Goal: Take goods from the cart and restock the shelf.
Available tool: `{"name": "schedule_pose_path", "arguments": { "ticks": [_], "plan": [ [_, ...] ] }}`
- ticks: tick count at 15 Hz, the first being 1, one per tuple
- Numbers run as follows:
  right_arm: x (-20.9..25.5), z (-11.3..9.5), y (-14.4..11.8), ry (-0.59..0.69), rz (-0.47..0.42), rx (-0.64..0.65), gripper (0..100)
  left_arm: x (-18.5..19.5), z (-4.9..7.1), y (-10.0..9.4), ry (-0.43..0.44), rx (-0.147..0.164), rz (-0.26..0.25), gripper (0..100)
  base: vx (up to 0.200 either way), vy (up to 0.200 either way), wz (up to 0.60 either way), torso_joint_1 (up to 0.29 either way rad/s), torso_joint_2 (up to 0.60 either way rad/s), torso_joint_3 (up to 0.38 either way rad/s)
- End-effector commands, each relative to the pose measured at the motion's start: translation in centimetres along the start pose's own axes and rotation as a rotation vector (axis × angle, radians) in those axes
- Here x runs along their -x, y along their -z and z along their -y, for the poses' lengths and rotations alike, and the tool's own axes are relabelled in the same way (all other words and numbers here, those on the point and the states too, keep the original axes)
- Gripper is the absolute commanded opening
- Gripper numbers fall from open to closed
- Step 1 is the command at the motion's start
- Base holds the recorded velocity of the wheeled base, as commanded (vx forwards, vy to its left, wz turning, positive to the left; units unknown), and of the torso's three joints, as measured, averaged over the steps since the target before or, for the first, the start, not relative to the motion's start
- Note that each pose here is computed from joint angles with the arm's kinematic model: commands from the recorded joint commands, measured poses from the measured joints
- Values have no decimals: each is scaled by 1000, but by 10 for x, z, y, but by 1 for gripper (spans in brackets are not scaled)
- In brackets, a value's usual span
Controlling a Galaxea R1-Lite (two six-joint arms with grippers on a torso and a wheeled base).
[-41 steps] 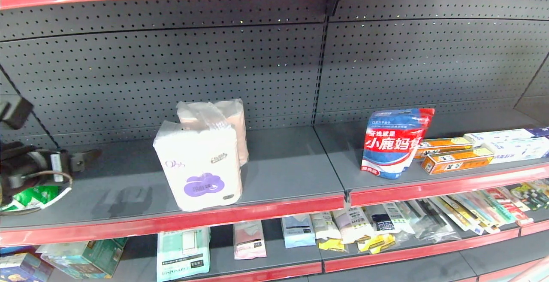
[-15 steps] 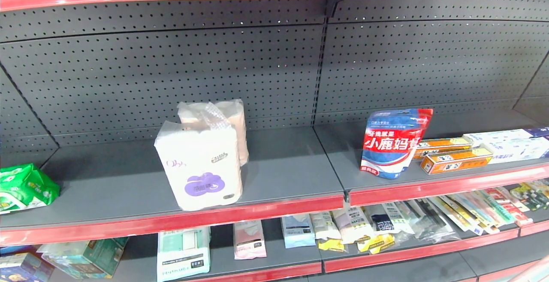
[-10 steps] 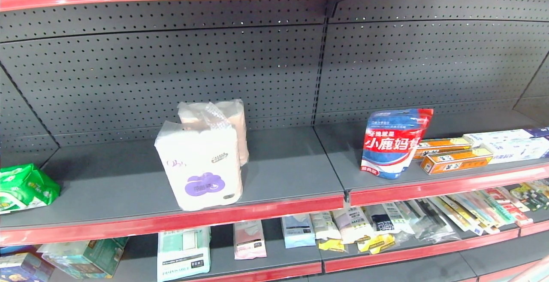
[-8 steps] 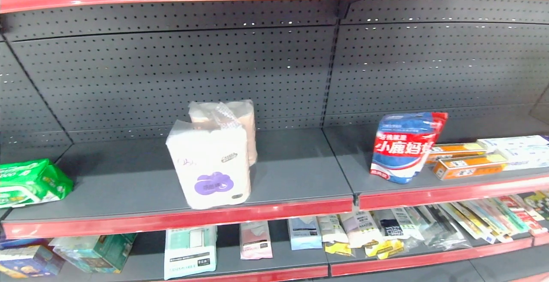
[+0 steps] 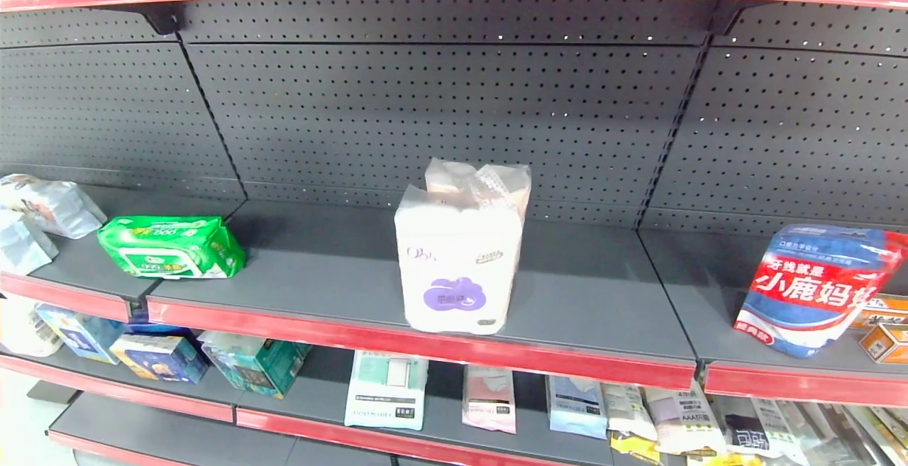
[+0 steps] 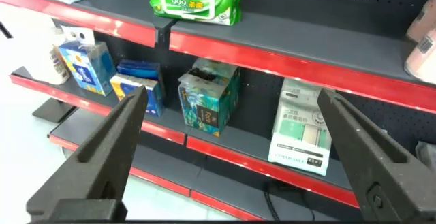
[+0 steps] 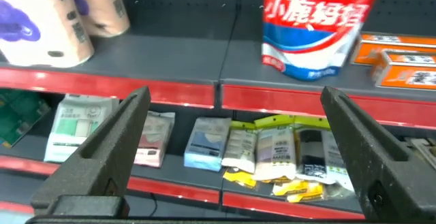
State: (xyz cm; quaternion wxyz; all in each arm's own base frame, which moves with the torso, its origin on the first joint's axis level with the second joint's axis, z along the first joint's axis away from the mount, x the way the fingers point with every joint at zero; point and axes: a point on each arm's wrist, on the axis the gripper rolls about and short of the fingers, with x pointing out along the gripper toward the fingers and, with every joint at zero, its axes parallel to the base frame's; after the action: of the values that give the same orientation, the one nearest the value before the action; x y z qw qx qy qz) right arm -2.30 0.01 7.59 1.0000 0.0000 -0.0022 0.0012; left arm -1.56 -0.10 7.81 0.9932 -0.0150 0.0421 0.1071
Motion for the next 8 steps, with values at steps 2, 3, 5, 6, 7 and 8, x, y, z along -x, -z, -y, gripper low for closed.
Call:
{"name": "schedule_pose_path", "arguments": {
  "ticks": [2, 3, 5, 6, 7, 8],
  "plan": [
    [0, 0, 0, -1, -1, -2, 100, 0, 0, 0, -3, 0, -5, 100, 0, 0, 0, 0, 0, 0],
    [0, 0, 0, -1, 0, -2, 100, 0, 0, 0, -1, -2, -5, 100, 0, 0, 0, 0, 0, 0],
    [0, 0, 0, -1, -1, 0, 100, 0, 0, 0, -1, -23, -5, 100, 0, 0, 0, 0, 0, 0],
    [0, 0, 0, -1, 0, 0, 100, 0, 0, 0, -1, -23, -5, 100, 0, 0, 0, 0, 0, 0],
    [0, 0, 0, -1, 0, 0, 100, 0, 0, 0, -1, -23, -5, 100, 0, 0, 0, 0, 0, 0],
    [0, 0, 0, -1, 0, 2, 100, 0, 0, 0, -3, -23, -5, 100, 0, 0, 0, 0, 0, 0]
  ]
}}
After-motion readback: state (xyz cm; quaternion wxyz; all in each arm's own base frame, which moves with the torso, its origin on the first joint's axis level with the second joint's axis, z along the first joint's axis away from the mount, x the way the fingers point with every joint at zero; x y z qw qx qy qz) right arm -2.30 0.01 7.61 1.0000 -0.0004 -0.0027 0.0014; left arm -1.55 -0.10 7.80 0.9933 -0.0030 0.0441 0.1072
